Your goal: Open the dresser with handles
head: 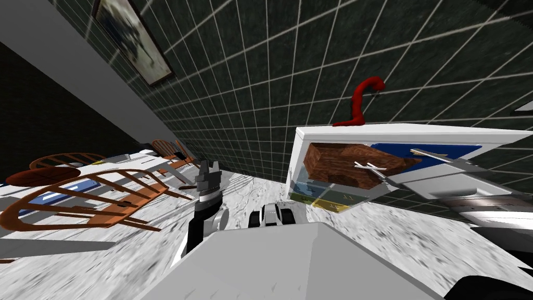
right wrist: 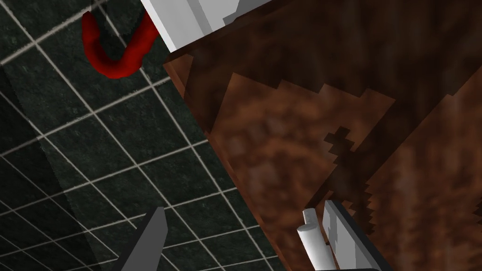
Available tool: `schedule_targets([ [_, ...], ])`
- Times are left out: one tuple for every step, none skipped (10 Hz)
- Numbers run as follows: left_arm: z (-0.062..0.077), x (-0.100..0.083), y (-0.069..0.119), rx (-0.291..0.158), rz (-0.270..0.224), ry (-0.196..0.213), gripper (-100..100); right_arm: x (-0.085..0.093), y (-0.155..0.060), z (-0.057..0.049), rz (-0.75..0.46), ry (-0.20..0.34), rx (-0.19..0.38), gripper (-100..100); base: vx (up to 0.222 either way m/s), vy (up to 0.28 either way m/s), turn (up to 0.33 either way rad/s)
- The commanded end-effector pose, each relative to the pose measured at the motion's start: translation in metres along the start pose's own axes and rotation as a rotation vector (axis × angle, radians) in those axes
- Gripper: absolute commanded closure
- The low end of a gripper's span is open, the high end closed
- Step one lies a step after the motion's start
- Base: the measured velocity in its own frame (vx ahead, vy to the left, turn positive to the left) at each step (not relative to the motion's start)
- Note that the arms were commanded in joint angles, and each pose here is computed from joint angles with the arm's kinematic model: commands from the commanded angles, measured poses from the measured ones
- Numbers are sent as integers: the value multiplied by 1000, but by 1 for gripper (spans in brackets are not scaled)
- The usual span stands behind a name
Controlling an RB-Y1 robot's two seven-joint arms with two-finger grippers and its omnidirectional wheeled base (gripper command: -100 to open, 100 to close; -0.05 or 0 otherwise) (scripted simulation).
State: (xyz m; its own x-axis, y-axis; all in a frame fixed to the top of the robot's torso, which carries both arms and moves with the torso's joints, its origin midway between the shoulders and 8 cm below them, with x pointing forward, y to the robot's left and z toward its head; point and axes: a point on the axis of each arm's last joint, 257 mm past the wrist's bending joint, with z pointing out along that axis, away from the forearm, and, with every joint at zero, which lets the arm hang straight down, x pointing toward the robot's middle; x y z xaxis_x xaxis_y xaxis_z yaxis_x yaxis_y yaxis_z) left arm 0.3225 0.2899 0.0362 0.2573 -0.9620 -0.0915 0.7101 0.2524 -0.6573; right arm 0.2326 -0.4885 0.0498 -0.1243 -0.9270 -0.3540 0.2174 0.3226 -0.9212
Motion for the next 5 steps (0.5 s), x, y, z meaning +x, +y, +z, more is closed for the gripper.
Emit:
schedule_targets([
  [0,0,0,0,0,0,0,0,0,0,3,0,-3,0,11,-3,8],
  [0,0,0,0,0,0,0,1,2,-1,4,2,-7,0,0,0,0],
  [0,0,0,0,0,0,0,2,3,-1,5,3,-10,0,0,0,0],
  [0,0,0,0,0,0,0,2,5,-1,6,5,-14,0,0,0,0],
  [0,0,0,0,0,0,0,3,6,-2,7,6,-16,0,0,0,0],
])
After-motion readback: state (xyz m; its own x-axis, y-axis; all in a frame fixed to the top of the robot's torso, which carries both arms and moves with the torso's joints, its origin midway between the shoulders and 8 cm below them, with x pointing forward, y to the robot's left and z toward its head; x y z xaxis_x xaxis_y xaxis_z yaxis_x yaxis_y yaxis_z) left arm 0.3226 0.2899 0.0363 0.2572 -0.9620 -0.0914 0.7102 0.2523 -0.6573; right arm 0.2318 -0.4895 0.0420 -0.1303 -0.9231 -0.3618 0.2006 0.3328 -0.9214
